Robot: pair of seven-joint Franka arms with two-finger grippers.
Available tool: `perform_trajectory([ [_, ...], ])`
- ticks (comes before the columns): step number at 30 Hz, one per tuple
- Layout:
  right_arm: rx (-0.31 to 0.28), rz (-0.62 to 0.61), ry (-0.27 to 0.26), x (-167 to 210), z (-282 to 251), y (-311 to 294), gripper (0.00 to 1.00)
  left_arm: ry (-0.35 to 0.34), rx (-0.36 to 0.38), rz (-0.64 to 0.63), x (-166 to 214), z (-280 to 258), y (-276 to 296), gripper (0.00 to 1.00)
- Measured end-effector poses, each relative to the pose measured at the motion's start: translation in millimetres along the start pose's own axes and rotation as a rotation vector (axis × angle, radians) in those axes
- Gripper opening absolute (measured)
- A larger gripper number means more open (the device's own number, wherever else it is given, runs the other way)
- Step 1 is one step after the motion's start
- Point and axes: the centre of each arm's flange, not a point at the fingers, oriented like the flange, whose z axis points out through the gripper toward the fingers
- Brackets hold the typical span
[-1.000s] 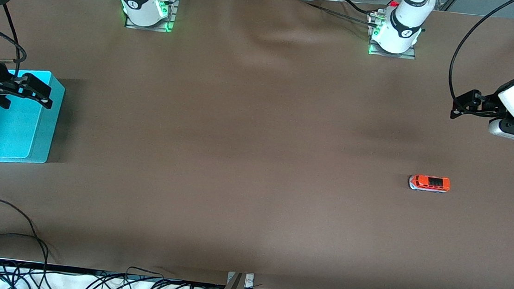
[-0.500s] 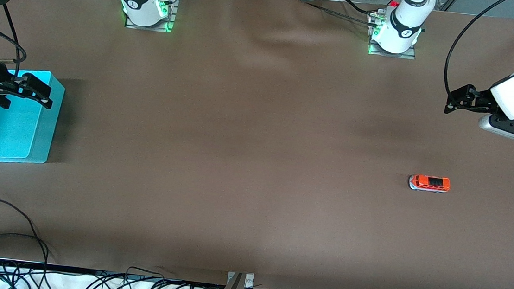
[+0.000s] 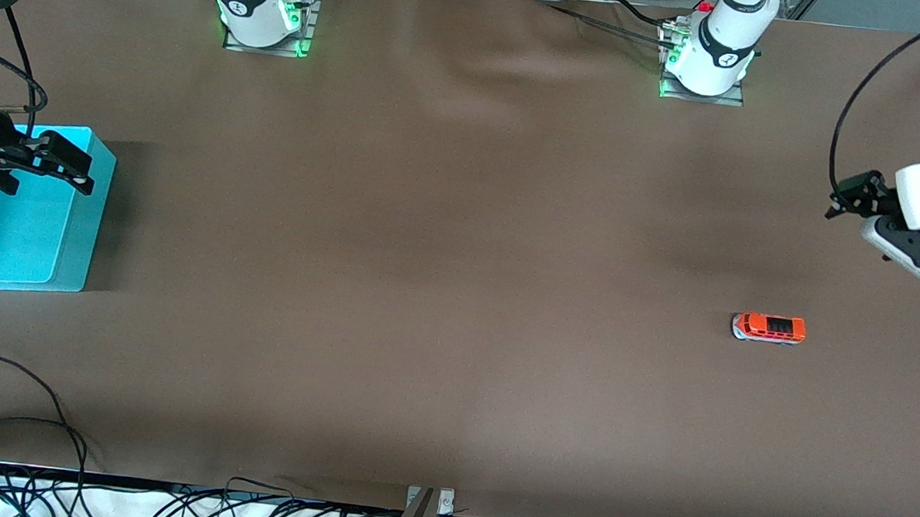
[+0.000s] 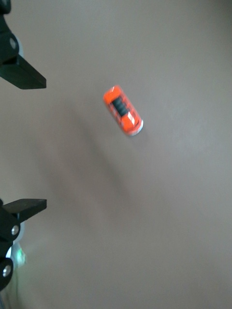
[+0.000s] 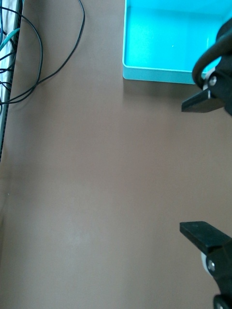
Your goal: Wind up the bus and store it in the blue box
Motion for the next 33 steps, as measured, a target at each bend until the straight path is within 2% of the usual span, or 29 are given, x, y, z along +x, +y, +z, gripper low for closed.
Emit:
perform_trajectory([
  [3, 0.000, 0.000, 0.000, 0.0, 0.0, 0.0, 1.00, -0.017, 0.058, 0.085, 6.0, 12.6, -15.6, 1.00],
  [6, 0.000, 0.000, 0.000, 0.0, 0.0, 0.0, 1.00, -0.030, 0.070, 0.157, 10.6, 26.2, -26.5, 1.00],
  [22, -0.001, 0.000, 0.013, 1.4, -1.1, 0.1, 1.00, -0.038, -0.027, 0.429, -14.9, 132.9, -123.8, 1.00],
  [33, -0.002, 0.000, 0.019, 2.0, -1.6, 0.2, 1.00, -0.011, -0.010, 0.655, -2.2, 203.1, -117.7, 1.00],
])
